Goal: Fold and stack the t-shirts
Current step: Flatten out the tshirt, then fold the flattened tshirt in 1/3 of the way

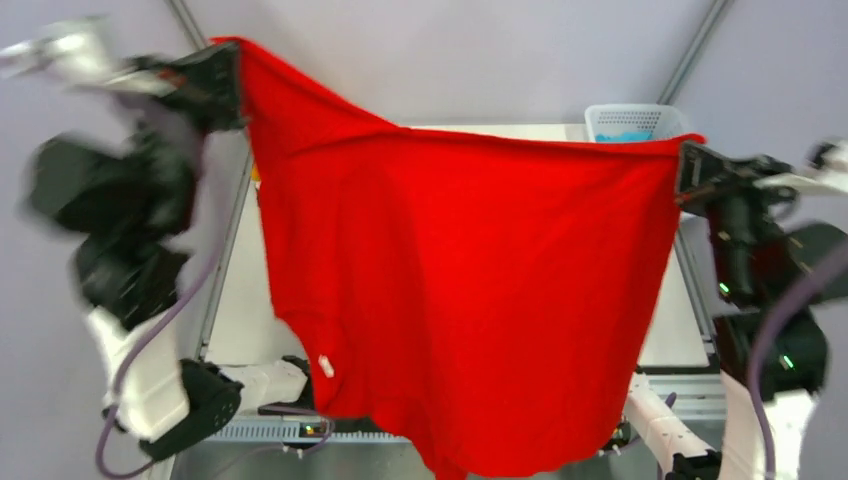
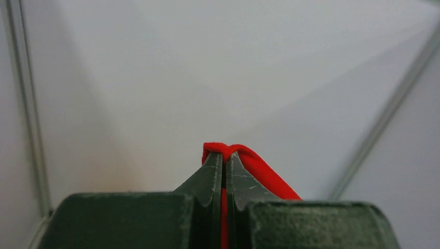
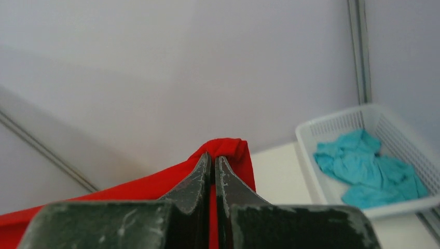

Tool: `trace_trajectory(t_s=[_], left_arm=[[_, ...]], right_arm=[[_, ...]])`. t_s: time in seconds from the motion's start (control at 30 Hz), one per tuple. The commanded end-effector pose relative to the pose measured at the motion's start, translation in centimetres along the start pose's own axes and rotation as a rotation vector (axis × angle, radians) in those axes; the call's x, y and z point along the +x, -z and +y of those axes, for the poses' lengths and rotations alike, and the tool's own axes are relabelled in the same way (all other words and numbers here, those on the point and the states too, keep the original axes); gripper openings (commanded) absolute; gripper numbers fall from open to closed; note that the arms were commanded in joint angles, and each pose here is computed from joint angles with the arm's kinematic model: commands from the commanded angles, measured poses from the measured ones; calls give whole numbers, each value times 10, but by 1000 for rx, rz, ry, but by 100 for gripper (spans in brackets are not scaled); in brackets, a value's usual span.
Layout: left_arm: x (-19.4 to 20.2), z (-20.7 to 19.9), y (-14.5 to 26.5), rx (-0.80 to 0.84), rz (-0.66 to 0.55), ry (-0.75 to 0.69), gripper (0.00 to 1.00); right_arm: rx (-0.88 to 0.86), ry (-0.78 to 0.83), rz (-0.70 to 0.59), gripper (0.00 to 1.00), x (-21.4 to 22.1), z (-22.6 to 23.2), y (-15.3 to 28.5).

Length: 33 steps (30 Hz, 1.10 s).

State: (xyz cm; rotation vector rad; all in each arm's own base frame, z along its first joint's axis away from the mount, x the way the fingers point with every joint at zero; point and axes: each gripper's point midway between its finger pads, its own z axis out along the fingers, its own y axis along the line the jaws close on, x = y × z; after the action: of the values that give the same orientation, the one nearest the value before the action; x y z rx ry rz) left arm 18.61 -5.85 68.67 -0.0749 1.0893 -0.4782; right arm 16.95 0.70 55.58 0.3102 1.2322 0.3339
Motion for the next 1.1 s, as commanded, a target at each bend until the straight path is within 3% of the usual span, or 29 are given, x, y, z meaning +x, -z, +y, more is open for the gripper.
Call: trace_trajectory(t_s=[0.0, 0.13, 0.3, 0.4, 0.5, 0.6, 0.73, 1.07], left_arm=[[158, 59, -103, -294, 259, -314, 0], [306, 114, -152, -282, 517, -403, 0], [481, 173, -178, -268, 783, -440, 0], [567, 192, -182, -247, 893, -418, 0], [623, 202, -178, -238, 951, -375, 0], [650, 211, -170, -255, 970, -339, 0], [657, 221, -165, -283, 965, -286, 0], [610, 203, -140, -345, 996, -101, 0]], right_arm=[[197, 42, 153, 0, 100, -51, -74], [316, 69, 281, 0, 206, -98, -110], [409, 132, 446, 0, 327, -147, -139], [435, 163, 585, 0, 405, -171, -159], [446, 176, 674, 0, 454, -185, -173], [474, 199, 702, 0, 476, -196, -181], [482, 222, 719, 0, 490, -204, -185], [482, 224, 717, 0, 471, -197, -180]])
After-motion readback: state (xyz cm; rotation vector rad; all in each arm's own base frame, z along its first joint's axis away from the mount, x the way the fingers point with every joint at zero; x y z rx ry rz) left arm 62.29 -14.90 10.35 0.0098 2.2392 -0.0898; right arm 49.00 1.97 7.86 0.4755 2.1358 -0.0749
